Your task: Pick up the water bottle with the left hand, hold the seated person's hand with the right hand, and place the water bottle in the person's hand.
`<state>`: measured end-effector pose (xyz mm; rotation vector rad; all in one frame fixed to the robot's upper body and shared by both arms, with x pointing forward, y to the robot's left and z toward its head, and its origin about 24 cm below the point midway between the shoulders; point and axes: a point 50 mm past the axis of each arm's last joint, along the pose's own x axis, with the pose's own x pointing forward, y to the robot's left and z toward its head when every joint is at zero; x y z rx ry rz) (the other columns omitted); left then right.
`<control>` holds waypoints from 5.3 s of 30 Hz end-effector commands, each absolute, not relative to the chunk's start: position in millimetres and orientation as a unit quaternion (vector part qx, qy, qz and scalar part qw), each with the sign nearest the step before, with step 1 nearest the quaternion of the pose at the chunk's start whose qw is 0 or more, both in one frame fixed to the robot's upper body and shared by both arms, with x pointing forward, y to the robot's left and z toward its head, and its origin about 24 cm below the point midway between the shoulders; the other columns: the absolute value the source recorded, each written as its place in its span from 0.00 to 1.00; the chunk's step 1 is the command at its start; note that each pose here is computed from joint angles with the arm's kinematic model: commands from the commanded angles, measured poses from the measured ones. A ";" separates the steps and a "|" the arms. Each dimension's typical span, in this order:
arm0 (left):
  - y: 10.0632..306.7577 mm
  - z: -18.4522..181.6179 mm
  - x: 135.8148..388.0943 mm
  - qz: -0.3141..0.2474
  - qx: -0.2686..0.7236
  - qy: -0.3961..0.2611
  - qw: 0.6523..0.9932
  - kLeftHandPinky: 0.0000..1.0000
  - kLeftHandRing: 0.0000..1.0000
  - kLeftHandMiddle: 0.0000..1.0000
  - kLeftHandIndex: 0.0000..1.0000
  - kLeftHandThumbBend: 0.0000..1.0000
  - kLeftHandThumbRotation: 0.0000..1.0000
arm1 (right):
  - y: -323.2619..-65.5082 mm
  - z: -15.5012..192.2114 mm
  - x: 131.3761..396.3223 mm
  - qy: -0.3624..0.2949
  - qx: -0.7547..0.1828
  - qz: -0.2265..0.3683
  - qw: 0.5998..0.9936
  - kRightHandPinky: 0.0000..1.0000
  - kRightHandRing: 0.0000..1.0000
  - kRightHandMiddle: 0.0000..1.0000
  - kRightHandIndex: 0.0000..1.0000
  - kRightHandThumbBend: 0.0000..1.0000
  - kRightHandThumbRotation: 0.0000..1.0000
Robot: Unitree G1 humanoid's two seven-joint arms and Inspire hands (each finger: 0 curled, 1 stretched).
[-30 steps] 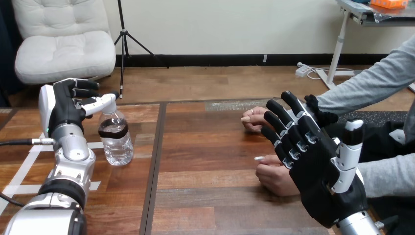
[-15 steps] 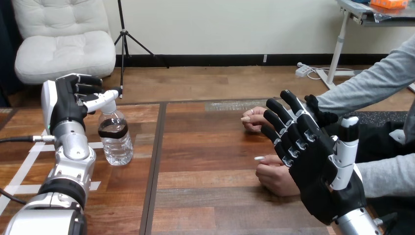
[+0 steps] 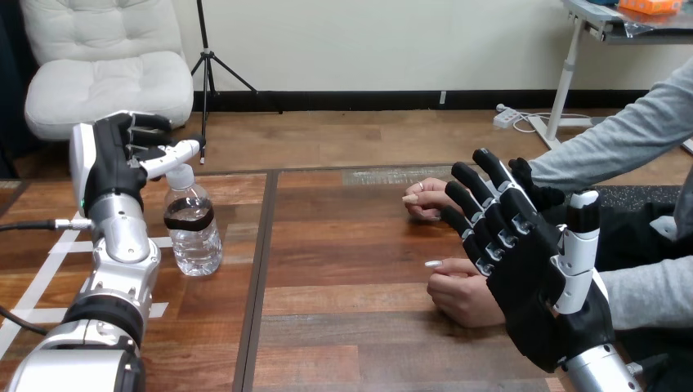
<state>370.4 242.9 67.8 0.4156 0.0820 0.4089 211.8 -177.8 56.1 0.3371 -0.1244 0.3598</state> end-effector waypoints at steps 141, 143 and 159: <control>229.8 56.5 375.0 0.163 0.276 0.132 0.938 1.00 1.00 1.00 1.00 1.00 0.44 | -174.6 69.5 216.2 -0.103 0.174 0.197 0.959 1.00 1.00 0.98 1.00 0.92 1.00; 229.6 55.4 374.6 0.161 0.276 0.134 0.938 1.00 1.00 1.00 1.00 1.00 0.43 | -174.4 69.6 216.1 -0.103 0.174 0.196 0.959 1.00 1.00 0.97 1.00 0.92 1.00; 228.2 48.7 371.5 0.154 0.275 0.142 0.938 1.00 1.00 1.00 1.00 1.00 0.41 | -173.8 69.6 215.5 -0.102 0.176 0.196 0.959 1.00 1.00 0.97 1.00 0.93 1.00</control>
